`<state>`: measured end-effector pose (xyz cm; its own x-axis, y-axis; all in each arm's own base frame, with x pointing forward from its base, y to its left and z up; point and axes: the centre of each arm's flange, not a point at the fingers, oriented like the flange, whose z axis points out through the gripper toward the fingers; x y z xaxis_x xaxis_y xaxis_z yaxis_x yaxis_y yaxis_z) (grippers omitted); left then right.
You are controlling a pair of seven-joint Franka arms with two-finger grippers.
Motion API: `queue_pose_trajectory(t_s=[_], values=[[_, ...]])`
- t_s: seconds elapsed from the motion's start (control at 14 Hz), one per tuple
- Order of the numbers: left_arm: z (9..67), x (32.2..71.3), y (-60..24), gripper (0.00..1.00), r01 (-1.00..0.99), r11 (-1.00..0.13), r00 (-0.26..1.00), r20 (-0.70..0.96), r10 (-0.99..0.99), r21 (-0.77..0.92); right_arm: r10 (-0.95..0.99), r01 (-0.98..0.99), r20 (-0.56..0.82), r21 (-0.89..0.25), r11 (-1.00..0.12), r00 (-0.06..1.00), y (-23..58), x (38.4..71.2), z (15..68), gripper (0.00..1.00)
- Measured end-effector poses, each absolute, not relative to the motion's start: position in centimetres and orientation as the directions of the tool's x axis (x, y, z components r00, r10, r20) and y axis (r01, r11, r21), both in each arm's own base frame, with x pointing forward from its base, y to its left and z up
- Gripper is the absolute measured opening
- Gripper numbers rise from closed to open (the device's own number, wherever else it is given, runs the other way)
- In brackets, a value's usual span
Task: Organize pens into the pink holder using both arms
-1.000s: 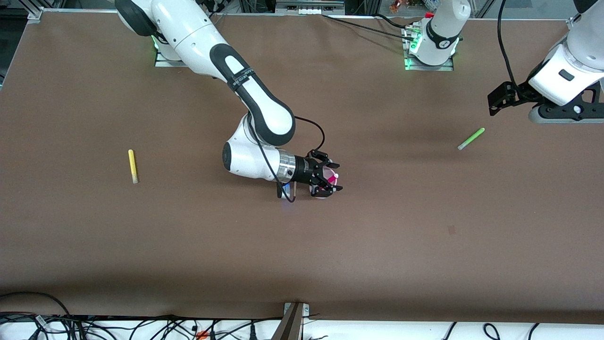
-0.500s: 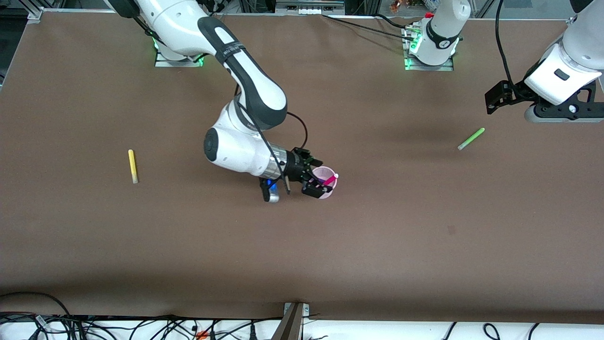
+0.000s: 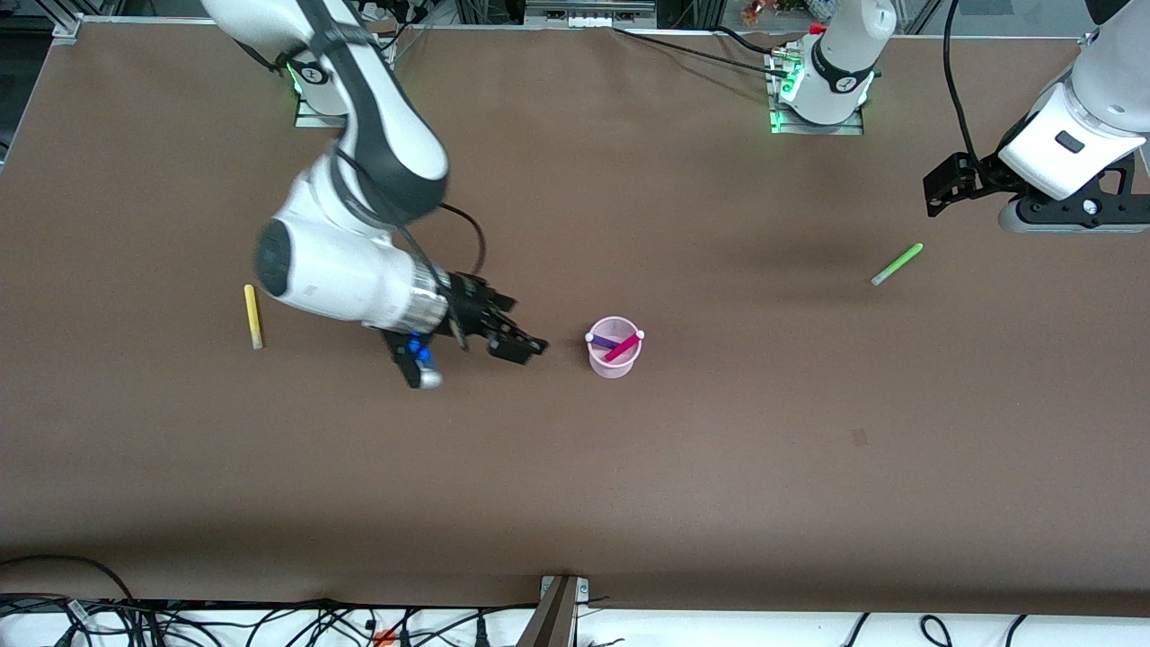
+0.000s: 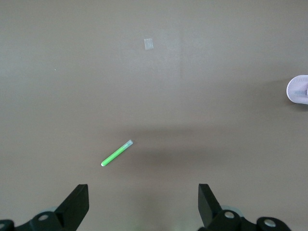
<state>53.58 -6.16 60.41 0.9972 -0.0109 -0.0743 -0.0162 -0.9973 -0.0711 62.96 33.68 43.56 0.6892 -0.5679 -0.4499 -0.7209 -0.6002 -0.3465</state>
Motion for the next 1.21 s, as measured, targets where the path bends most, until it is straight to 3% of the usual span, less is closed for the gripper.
queue_pose_trajectory(t_s=[0.64, 0.93, 1.21], values=[[60.4, 53.6, -6.5, 1.00, -0.023, -0.997, 0.997, -0.073, -0.017, -0.071, -0.216, -0.250, -0.192, -0.177, -0.952, 0.957, 14.4, 54.8, 56.4, 1.00], [60.5, 53.6, -7.3, 1.00, -0.038, -0.997, 0.997, -0.063, -0.033, -0.070, 0.002, -0.004, -0.094, -0.066, -0.998, 0.996, 6.4, 54.4, 58.7, 1.00], [60.6, 54.2, -7.8, 1.00, -0.043, -0.997, 0.999, -0.030, -0.041, -0.066, 0.079, 0.076, -0.067, -0.045, -0.996, 0.995, 4.6, 54.2, 59.7, 1.00]])
